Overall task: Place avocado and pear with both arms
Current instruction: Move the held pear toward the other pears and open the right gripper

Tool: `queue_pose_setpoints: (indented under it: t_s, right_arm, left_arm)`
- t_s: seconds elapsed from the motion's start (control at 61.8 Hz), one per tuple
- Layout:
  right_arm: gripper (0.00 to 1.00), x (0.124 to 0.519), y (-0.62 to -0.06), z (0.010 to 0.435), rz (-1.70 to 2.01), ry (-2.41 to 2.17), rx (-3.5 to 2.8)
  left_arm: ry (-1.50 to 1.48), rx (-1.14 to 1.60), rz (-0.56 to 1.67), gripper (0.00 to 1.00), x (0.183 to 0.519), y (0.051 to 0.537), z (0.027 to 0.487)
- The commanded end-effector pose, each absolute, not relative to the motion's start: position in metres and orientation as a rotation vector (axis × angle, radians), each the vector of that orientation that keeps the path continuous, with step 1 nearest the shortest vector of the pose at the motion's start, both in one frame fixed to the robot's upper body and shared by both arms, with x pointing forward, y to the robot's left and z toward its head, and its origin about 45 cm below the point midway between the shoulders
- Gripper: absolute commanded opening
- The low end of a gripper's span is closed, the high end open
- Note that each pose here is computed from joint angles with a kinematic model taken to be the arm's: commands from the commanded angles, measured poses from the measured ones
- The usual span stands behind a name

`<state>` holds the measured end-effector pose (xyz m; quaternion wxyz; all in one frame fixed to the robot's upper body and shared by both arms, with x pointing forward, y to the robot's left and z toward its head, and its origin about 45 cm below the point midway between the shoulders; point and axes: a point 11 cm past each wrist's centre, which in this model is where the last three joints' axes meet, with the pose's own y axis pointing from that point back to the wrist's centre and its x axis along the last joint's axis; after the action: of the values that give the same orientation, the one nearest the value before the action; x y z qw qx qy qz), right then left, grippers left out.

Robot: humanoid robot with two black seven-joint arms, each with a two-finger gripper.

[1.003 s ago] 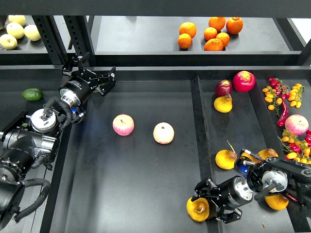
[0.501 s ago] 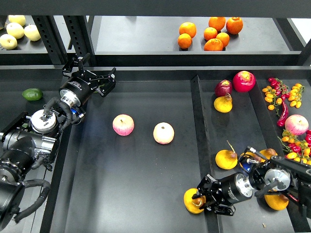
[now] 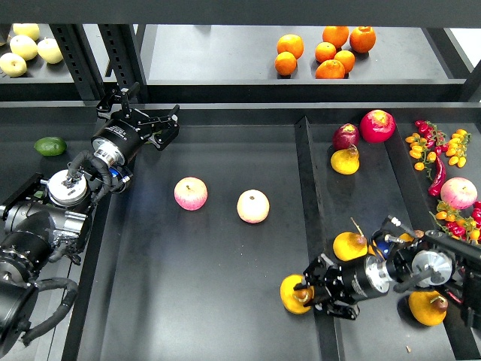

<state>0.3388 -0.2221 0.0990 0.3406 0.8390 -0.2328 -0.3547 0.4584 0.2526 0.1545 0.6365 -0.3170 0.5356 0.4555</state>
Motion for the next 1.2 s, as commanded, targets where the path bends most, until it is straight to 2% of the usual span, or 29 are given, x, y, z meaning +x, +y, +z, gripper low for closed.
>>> queue_pose_setpoints:
  t_s: [0.0,0.291,0.615,0.76,1.181]
  right_arm:
    - [0.04,0.361,-0.248,0.126,-0.892,-0.695,2.194]
    - [0.04,0.358,-0.317,0.146,-0.906,-0.84,2.126]
    - [0.05,0.312,-0.373,0.128,-0.991,-0.875,1.971]
    - [0.05,0.285,-0.382,0.103,-1.062,-0.862,1.91]
    - [0.05,0.258,-0.376,0.065,-1.137,-0.828,1.851]
  left_arm:
    - [1.22,-0.72,1.036,0.99,0.459,0.251,0.155]
    - [1.217,-0.72,1.032,0.99,0.459,0.251,0.157]
    - [1.216,-0.717,1.031,0.99,0.459,0.25,0.157]
    - [1.216,-0.715,1.032,0.99,0.459,0.25,0.157]
    - [1.217,-0.718,1.032,0.99,0.459,0.25,0.157]
